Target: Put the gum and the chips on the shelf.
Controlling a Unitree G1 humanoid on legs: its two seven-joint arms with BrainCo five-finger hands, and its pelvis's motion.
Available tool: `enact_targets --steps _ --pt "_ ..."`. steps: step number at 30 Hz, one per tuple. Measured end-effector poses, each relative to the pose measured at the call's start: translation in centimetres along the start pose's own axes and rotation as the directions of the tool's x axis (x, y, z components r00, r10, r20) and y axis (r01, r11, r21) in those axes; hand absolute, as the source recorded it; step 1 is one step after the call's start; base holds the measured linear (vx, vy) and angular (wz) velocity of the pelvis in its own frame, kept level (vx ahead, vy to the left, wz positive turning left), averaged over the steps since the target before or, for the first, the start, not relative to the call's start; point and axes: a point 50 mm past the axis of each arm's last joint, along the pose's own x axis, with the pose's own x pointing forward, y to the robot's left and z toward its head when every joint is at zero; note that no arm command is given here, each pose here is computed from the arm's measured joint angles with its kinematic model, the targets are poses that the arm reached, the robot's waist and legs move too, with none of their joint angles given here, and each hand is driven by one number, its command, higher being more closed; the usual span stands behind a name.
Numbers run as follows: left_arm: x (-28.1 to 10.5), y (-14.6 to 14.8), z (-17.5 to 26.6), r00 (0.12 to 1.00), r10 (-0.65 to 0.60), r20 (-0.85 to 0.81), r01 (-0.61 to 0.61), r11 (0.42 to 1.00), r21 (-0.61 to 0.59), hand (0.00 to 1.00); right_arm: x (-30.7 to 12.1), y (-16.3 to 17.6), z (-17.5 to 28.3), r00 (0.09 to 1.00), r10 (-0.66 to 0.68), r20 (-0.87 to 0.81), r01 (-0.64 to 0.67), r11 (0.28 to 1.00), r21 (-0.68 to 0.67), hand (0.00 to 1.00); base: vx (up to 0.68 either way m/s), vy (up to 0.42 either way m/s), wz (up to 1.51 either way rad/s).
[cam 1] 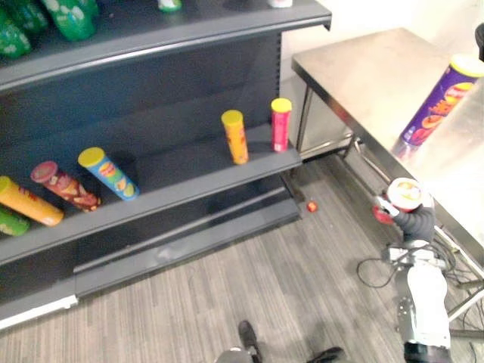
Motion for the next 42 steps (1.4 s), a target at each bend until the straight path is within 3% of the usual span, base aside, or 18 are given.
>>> enact_targets --steps 12,17,24,32,36,42 --pt "0.3 -0.6 1.7 0.998 -0.025 0.058 0.029 0.997 -0.076 0.00 1.4 4.7 -0.3 0.976 0.219 0.000 -0.218 0.975 0.029 1.00 0.02 0.007 0.21" --pt "0.5 -0.4 3.1 0.994 -0.038 0.102 0.035 0.999 0.028 0.00 0.3 5.0 -1.0 0.964 0.264 -0.034 -0.263 0.964 0.034 1.00 0.13 0.209 1.14" --pt "0.5 0.1 3.1 0.994 -0.029 0.101 0.024 0.999 0.043 0.00 -1.6 6.0 -1.2 0.935 0.351 -0.057 -0.348 0.936 0.060 1.00 0.17 0.018 1.01" --pt "0.5 -1.0 1.8 0.997 -0.061 0.052 0.059 0.998 0.023 0.00 -1.8 5.9 -1.0 0.930 0.366 -0.042 -0.359 0.926 0.119 1.00 0.20 -0.196 0.61" --pt "0.6 -1.5 2.1 0.996 -0.077 0.052 0.076 0.997 0.016 0.00 -1.8 3.6 -1.2 0.958 0.278 -0.063 -0.271 0.957 0.104 1.00 0.13 -0.106 0.79" --pt "0.7 -1.4 2.6 0.995 -0.074 0.066 0.069 0.995 0.072 0.00 -2.4 3.5 -2.2 0.964 0.241 -0.110 -0.231 0.968 0.101 1.00 0.02 0.056 0.26"
